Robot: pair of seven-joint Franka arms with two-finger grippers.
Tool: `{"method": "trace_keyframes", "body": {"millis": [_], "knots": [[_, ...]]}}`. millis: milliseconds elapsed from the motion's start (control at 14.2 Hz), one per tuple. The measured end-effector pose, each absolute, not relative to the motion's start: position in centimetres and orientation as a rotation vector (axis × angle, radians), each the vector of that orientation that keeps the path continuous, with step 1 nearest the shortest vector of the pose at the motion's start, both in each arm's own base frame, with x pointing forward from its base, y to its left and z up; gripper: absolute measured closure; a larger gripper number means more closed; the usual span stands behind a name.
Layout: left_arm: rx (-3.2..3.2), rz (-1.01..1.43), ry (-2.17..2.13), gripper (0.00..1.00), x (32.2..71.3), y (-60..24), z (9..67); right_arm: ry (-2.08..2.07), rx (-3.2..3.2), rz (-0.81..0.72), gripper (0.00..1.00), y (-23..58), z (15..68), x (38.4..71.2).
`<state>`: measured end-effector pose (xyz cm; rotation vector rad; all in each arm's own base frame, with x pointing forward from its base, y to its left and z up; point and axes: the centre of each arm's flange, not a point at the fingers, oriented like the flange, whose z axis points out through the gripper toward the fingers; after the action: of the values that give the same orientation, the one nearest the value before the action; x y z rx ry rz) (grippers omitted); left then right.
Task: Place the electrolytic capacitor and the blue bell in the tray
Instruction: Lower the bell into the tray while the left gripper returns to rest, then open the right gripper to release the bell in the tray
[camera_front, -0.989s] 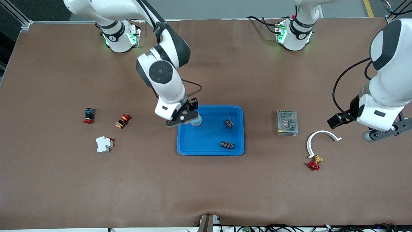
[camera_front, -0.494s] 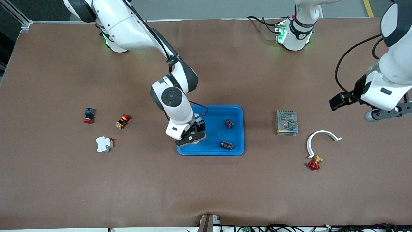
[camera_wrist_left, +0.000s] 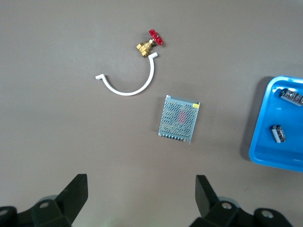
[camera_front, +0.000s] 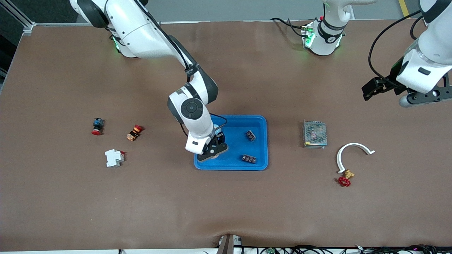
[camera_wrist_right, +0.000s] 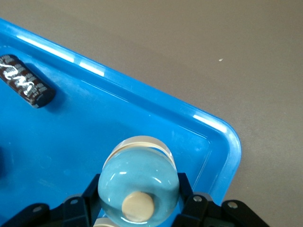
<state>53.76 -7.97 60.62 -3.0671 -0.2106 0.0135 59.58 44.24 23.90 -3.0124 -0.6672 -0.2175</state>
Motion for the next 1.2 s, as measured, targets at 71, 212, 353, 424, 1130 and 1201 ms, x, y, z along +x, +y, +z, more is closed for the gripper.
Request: {"method": "trace_keyframes", "body": {"millis": [71, 212, 353, 424, 1130, 1201], "knots": [[-3.065, 0.019, -0.207, 0.0, 53.3, -7.5, 60.8, -0.7, -3.024, -0.218, 0.34, 44.4, 23.5, 59.4], [-3.063, 0.022, -0.208, 0.0, 52.7, -6.8, 61.3, -0.767, -3.046, -0.215, 0.34, 44.7, 22.2, 58.9], [-3.063, 0.02, -0.215, 0.0, 52.5, -6.6, 61.6, -0.797, -3.046, -0.217, 0.34, 45.1, 20.5, 58.4], [-3.063, 0.021, -0.216, 0.0, 52.5, -6.5, 61.5, -0.81, -3.042, -0.218, 0.34, 45.5, 19.6, 58.1], [-3.067, 0.04, -0.219, 0.0, 52.7, -6.5, 60.9, -0.831, -3.034, -0.23, 0.0, 46.4, 18.6, 57.6], [-3.067, 0.041, -0.219, 0.0, 52.7, -6.5, 60.9, -0.828, -3.033, -0.239, 0.0, 46.4, 19.0, 57.9]]}}
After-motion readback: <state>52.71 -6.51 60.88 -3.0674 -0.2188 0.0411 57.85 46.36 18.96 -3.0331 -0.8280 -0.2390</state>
